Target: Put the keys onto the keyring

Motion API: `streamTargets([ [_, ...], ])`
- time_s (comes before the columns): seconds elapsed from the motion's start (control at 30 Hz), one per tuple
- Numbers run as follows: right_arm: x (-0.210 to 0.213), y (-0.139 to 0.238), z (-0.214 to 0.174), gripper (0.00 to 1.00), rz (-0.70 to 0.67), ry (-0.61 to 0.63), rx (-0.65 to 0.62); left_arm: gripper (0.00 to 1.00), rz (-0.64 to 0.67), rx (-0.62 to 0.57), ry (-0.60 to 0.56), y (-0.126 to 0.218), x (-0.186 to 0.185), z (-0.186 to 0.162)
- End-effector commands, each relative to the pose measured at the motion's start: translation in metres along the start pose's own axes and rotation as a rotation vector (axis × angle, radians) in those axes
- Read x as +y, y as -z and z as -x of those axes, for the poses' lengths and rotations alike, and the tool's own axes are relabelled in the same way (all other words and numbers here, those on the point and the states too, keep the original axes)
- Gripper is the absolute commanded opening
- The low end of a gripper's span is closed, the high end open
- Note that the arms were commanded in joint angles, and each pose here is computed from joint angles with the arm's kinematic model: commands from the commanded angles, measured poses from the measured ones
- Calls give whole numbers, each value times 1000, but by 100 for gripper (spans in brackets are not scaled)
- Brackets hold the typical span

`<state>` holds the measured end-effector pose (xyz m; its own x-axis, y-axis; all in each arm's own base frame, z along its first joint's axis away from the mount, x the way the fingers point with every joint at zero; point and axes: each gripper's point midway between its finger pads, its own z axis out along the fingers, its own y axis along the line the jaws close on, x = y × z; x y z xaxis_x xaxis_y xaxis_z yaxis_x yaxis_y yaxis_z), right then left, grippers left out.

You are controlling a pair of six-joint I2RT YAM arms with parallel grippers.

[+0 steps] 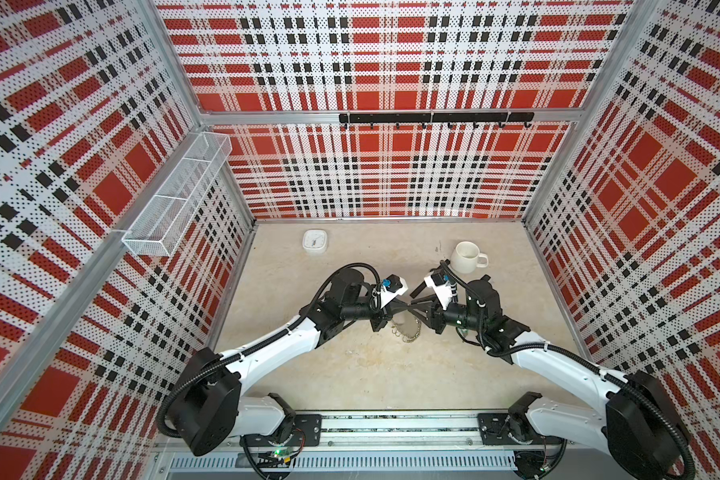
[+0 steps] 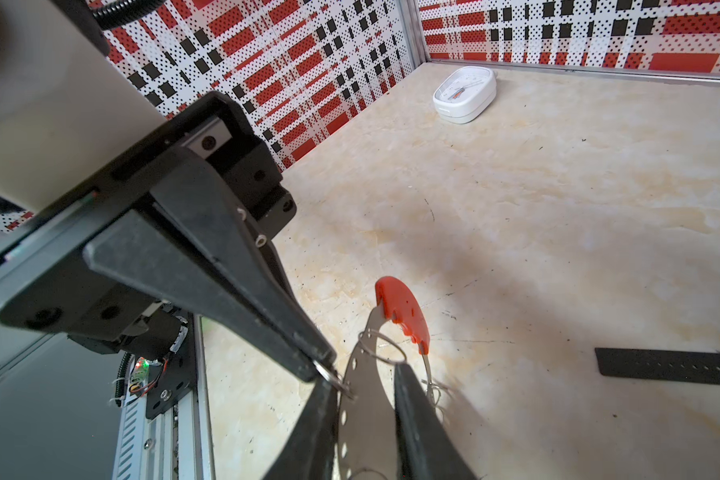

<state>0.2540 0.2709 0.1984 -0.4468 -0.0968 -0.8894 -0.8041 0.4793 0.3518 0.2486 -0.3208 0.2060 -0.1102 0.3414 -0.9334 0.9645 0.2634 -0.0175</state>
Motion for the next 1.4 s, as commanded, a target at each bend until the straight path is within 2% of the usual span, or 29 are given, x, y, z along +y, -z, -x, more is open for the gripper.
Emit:
streamTargets([
  [0.0, 15, 1, 28, 27, 40, 69, -62, 0, -30, -40, -37, 7, -5, 19],
  [0.27, 21, -3, 28, 18, 52, 80, -56, 0, -47, -24, -30, 5, -7, 16],
  [0.37, 22, -4, 28, 10, 52, 85, -54, 0, -48, -22, -29, 5, -6, 15],
  [0.63, 23, -3, 27, 0, 40, 90, -51, 0, -35, -18, -26, 7, -3, 14],
  [0.83, 19, -3, 31, 0, 7, 78, -75, 0, 12, -14, -10, 7, 6, 15],
  [0.9, 16, -2, 34, 0, -16, 76, -92, 8, 42, -19, -2, 8, 10, 16],
  [1.0, 13, 0, 39, 0, -41, 75, -127, 30, 123, -50, 15, 13, 22, 22],
  [1.07, 12, 2, 43, 0, -54, 70, -150, 39, 208, -92, 25, 21, 32, 27],
  [1.2, 9, 4, 50, 0, -77, 58, -191, 43, 357, -217, 78, 45, 47, 40],
  [1.37, 10, 7, 63, 0, -69, 19, -273, 43, 417, -433, 249, 79, 47, 54],
])
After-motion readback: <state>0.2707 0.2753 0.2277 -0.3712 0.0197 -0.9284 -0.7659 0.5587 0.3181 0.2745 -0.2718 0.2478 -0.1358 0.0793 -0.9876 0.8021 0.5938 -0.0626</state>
